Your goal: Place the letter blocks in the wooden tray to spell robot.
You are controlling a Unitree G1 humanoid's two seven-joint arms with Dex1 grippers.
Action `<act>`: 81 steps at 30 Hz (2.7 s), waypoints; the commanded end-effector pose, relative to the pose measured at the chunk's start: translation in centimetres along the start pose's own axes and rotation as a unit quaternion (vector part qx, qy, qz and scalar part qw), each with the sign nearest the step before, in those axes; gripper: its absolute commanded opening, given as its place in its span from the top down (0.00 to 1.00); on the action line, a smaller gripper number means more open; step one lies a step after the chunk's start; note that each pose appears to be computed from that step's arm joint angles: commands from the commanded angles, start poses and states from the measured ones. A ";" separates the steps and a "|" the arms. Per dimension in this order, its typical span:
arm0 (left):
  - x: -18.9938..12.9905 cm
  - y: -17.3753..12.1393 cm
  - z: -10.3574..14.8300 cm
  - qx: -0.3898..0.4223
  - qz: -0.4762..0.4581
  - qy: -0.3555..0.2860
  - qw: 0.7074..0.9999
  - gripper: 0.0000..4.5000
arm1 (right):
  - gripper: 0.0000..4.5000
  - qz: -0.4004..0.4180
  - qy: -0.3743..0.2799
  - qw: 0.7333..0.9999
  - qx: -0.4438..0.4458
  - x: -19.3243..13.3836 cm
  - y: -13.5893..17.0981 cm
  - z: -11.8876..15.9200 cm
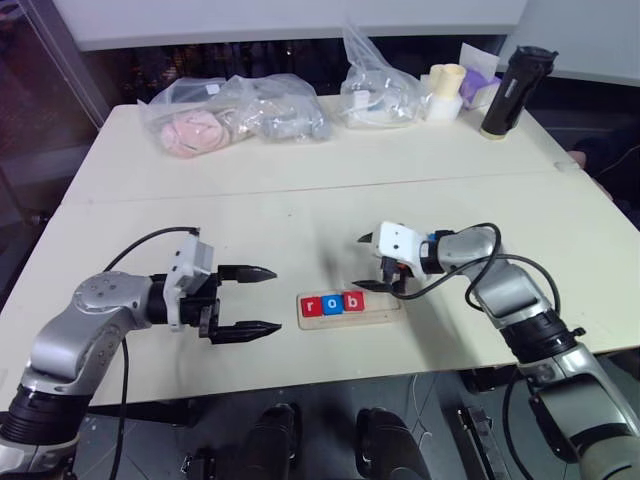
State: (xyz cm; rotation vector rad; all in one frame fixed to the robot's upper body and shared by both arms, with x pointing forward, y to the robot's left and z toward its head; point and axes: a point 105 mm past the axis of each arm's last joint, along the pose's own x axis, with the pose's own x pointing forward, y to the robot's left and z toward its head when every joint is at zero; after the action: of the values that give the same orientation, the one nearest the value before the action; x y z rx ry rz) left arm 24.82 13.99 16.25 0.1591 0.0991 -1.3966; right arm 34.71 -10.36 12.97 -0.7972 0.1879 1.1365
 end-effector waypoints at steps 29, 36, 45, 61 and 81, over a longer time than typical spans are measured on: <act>0.4 -0.1 0.7 0.018 -0.003 -0.009 1.000 0.00 | 0.01 0.001 -0.002 1.000 -0.021 0.3 0.1 0.3; 0.4 -0.1 0.6 0.017 -0.002 -0.009 1.000 0.00 | 0.01 0.015 -0.013 1.000 -0.022 0.5 1.0 1.0; 0.5 -0.1 0.6 0.017 -0.003 -0.011 1.000 0.00 | 0.01 -0.034 -0.016 0.999 -0.022 0.4 -0.8 1.2; 0.8 -0.1 0.5 0.019 -0.004 -0.013 1.000 0.00 | 0.01 -0.326 0.080 0.909 0.247 -1.6 -7.1 -2.8; 1.2 0.0 0.3 0.020 -0.006 -0.014 1.000 0.00 | 0.01 -0.409 0.122 0.727 0.538 1.1 -4.8 -3.7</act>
State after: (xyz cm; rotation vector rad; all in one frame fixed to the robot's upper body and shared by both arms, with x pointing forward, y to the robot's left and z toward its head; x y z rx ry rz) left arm 25.13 13.01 15.60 0.1471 0.0936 -1.4052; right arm 39.97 -12.51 11.81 0.0544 0.5876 -0.0138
